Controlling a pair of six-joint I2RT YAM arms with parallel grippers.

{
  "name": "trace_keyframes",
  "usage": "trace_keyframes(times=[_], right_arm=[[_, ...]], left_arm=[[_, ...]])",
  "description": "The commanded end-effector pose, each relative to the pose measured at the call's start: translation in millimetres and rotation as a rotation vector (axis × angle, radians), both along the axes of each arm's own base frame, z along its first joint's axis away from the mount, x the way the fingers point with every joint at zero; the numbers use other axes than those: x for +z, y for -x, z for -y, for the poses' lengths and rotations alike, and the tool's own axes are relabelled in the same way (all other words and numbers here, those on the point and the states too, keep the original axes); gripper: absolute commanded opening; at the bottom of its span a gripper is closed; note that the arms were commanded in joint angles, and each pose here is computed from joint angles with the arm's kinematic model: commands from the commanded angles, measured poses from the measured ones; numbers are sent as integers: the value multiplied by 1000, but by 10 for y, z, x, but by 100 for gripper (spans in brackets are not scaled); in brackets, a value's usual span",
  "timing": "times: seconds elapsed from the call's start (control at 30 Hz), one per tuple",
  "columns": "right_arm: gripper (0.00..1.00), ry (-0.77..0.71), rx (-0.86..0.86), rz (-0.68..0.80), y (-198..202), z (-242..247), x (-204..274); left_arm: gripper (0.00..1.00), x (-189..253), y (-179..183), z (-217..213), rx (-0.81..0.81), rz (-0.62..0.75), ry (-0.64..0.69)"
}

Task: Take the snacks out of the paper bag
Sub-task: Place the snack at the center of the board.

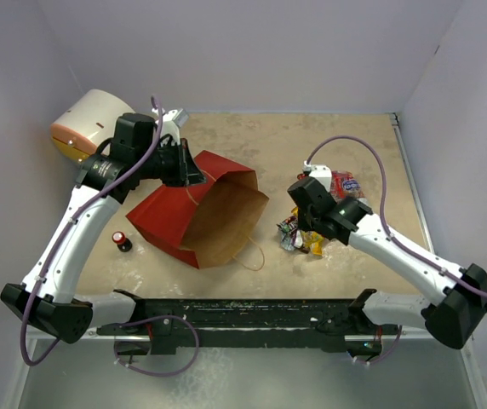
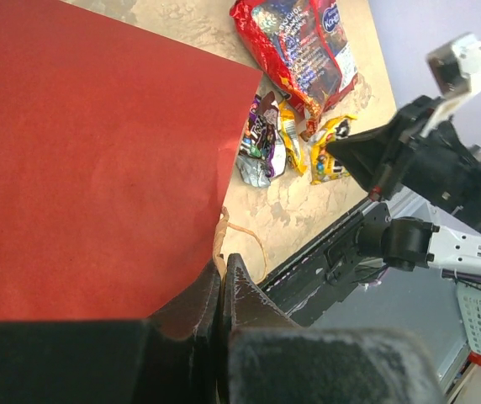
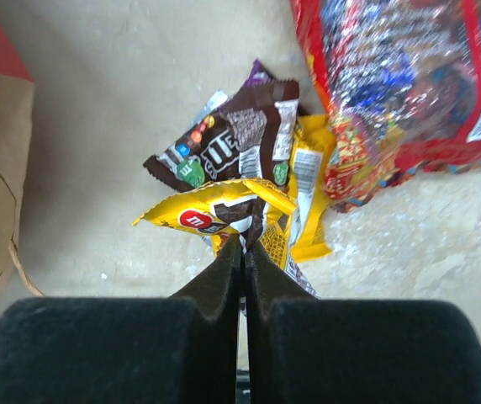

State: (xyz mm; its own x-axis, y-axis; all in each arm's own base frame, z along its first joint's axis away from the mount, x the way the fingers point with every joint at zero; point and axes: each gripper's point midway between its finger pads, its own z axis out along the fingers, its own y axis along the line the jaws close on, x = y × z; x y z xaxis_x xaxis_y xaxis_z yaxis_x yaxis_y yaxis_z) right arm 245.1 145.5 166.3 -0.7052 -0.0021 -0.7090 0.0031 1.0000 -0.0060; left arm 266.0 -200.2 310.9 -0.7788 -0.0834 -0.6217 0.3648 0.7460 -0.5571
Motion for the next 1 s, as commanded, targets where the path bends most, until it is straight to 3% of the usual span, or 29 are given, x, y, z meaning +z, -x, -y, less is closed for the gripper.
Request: trace_keyframes(times=[0.0,0.27,0.4,0.6,0.77,0.97], right_arm=[[3,-138,-54,-114,-31,-104,-46],[4,-231,-166,-156,-421,41,-359],[10,-220,-186,-184,-459,81,-522],[30,-116,-203,-238,-358,266,-722],[52,-38,-166,-214,-354,387,-607],[68,-82,93,-61,-571,119,-151]], left_arm=[[0,127,-29,51,-11,41,36],[0,182,6,48,-31,72,40],[0,253,85,95,-98,133,63],[0,179,349,18,-178,202,29],[0,16,536,-132,-167,175,-30],[0,-104,630,-236,-119,133,-56]])
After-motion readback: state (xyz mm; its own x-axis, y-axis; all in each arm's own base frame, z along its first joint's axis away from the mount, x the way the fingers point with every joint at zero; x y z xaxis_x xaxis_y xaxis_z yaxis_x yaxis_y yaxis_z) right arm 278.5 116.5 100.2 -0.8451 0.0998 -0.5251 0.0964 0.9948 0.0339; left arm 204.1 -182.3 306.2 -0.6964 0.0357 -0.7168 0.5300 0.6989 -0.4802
